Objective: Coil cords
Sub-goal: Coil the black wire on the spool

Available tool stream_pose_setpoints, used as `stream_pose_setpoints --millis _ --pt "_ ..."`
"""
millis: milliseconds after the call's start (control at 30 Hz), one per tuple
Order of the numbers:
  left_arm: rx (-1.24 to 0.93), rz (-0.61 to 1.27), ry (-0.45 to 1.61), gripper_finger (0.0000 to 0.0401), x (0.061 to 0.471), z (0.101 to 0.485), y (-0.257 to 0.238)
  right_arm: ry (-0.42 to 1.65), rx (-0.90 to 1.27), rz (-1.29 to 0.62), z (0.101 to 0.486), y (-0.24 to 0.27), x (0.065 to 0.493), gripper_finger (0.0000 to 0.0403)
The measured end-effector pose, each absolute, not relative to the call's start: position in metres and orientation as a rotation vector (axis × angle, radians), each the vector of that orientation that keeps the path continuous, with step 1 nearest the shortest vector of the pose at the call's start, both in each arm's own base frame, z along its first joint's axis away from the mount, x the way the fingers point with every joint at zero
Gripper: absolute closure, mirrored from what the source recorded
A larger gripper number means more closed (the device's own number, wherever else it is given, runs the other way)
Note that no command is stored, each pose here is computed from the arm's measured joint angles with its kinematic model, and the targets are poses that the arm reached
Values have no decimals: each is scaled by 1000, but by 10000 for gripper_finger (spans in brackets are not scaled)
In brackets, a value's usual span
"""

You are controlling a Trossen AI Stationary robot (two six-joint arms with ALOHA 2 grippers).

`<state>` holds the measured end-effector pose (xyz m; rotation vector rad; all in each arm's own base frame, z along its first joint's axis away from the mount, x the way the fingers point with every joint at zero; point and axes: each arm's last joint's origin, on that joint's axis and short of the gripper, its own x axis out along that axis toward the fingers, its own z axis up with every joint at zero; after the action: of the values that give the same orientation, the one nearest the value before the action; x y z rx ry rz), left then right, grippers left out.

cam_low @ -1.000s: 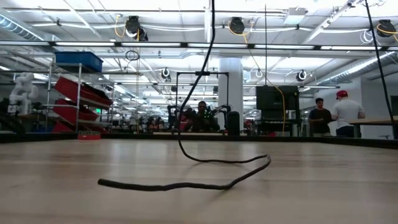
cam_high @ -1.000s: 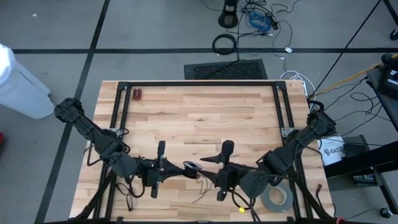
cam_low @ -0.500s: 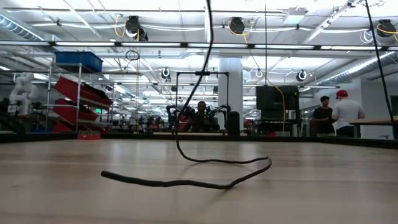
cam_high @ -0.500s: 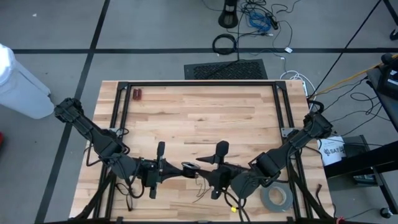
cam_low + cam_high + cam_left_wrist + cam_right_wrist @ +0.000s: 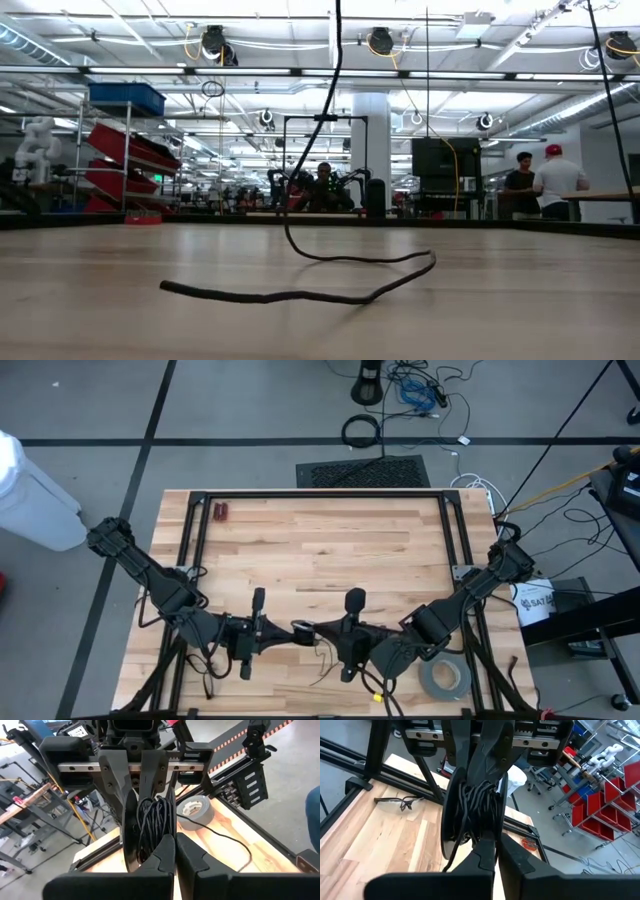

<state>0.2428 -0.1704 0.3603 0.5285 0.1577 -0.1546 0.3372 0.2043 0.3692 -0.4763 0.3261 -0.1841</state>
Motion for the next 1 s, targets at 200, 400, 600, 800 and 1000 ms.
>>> stream_pose_setpoints --millis 200,400,600,800,1000 --pt "492 -139 157 358 243 361 -170 325 -462 -209 369 203 337 402" --pt "484 -43 166 300 241 361 -170 320 -456 -267 372 202 333 402" --pt "487 46 152 290 228 367 -176 320 -449 -289 380 203 321 403" --pt "409 48 116 289 213 375 -183 310 -436 -315 388 199 314 403" --pt "167 -103 141 289 222 359 -199 286 -411 -318 397 195 308 403"
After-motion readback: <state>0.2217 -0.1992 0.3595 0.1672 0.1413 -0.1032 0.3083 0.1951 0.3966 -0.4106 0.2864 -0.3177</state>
